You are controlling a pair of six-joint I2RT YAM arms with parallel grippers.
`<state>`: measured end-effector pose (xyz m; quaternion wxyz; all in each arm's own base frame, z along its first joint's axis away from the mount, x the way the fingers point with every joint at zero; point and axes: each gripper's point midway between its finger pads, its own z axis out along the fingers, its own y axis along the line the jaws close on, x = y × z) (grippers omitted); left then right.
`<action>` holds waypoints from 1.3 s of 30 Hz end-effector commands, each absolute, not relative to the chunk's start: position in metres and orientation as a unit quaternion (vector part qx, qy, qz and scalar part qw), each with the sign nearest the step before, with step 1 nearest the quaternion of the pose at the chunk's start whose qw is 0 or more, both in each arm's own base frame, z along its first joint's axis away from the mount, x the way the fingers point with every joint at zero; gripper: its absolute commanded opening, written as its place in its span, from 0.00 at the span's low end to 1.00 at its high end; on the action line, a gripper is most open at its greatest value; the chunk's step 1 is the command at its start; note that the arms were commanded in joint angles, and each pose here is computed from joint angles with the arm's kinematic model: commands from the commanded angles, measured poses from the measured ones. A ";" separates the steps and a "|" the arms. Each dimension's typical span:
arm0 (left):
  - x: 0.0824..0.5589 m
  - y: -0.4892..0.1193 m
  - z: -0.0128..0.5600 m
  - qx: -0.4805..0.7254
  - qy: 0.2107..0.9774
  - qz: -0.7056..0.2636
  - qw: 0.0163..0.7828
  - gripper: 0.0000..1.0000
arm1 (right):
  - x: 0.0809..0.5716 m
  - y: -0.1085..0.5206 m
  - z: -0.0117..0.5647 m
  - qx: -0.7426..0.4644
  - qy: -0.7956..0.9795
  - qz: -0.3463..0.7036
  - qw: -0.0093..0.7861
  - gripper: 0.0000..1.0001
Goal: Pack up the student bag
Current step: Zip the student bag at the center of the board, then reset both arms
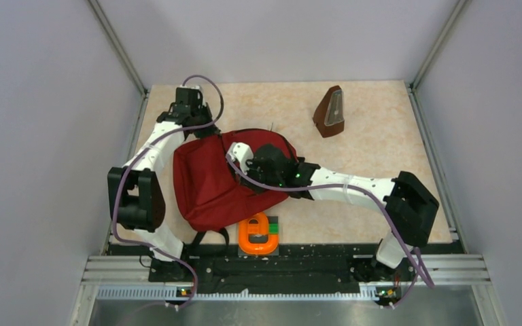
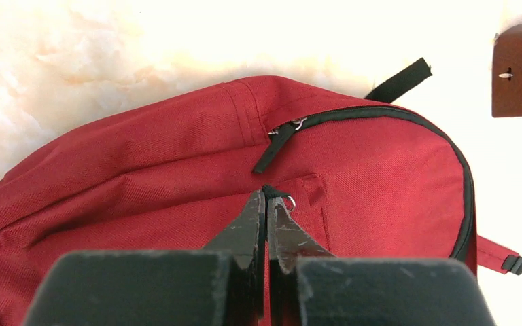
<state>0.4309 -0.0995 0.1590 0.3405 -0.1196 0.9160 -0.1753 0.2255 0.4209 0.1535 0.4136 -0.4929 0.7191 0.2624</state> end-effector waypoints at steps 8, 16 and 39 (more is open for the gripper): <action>0.487 -0.051 0.183 -0.173 0.882 -0.094 0.429 0.00 | 0.225 0.420 0.163 -0.502 0.718 0.275 0.396 0.00; 0.486 -0.058 0.220 -0.152 0.855 -0.125 0.480 0.83 | 0.265 0.405 0.209 -0.426 0.730 0.247 0.475 0.66; 0.354 0.022 0.328 -0.256 0.718 -0.019 0.647 0.95 | 0.347 0.045 0.287 0.075 0.778 -0.051 0.621 0.91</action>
